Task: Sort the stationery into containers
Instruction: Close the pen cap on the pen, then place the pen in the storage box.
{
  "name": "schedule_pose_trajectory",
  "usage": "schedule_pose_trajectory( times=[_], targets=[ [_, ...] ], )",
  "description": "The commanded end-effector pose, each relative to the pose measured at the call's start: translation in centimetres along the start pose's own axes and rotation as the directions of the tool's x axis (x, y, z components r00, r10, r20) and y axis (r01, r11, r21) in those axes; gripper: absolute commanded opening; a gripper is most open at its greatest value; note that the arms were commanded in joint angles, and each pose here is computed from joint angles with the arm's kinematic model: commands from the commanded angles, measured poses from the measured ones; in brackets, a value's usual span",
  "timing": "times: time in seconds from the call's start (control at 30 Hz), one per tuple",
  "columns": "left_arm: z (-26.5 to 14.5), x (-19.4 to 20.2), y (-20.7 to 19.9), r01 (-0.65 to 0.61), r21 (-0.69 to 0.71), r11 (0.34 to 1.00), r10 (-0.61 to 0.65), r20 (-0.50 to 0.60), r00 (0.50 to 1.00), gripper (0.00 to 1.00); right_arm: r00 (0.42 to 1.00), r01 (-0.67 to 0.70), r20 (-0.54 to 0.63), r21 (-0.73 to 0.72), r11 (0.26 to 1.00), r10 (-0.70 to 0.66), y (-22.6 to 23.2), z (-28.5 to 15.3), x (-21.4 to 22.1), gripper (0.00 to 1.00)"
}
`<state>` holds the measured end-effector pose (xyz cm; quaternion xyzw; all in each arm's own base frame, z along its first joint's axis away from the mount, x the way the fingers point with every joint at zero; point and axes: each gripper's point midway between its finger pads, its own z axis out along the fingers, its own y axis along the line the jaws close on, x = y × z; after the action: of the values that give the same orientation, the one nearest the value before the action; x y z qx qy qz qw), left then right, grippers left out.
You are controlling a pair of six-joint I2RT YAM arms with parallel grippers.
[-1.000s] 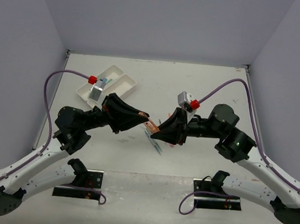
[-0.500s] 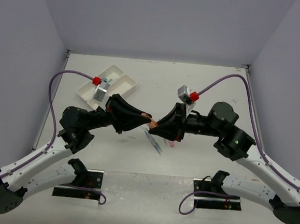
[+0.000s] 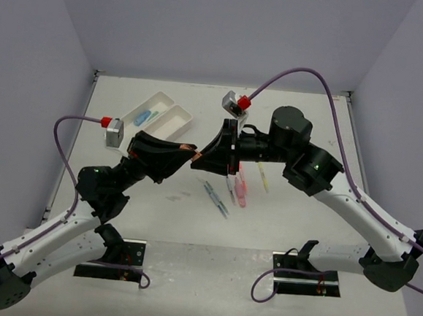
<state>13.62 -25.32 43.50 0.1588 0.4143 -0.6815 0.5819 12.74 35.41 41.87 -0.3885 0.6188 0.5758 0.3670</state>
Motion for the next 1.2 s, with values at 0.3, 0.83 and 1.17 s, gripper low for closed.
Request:
schedule_pose_trajectory(
  times=[0.3, 0.83, 1.17],
  targets=[
    [-5.2, -1.7, 17.3, -0.382, -0.636, 0.670, 0.093, -0.439, 0.894, 0.00, 0.998, -0.024, 0.062, 0.478, 0.878, -0.006, -12.9, -4.6, 7.8, 0.99],
    [-19.1, -9.3, 44.8, -0.937, -0.297, -0.184, -0.180, -0.927, 0.329, 0.00, 0.997, -0.043, 0.074, 0.747, 0.664, -0.018, -15.2, -13.7, 13.2, 0.99],
    [-26.1, -5.4, 50.4, -0.944, -0.284, -0.166, -0.320, -0.890, 0.324, 0.22, 0.995, -0.059, 0.095, 0.727, 0.684, -0.015, -14.2, -14.1, 13.8, 0.99]
  ],
)
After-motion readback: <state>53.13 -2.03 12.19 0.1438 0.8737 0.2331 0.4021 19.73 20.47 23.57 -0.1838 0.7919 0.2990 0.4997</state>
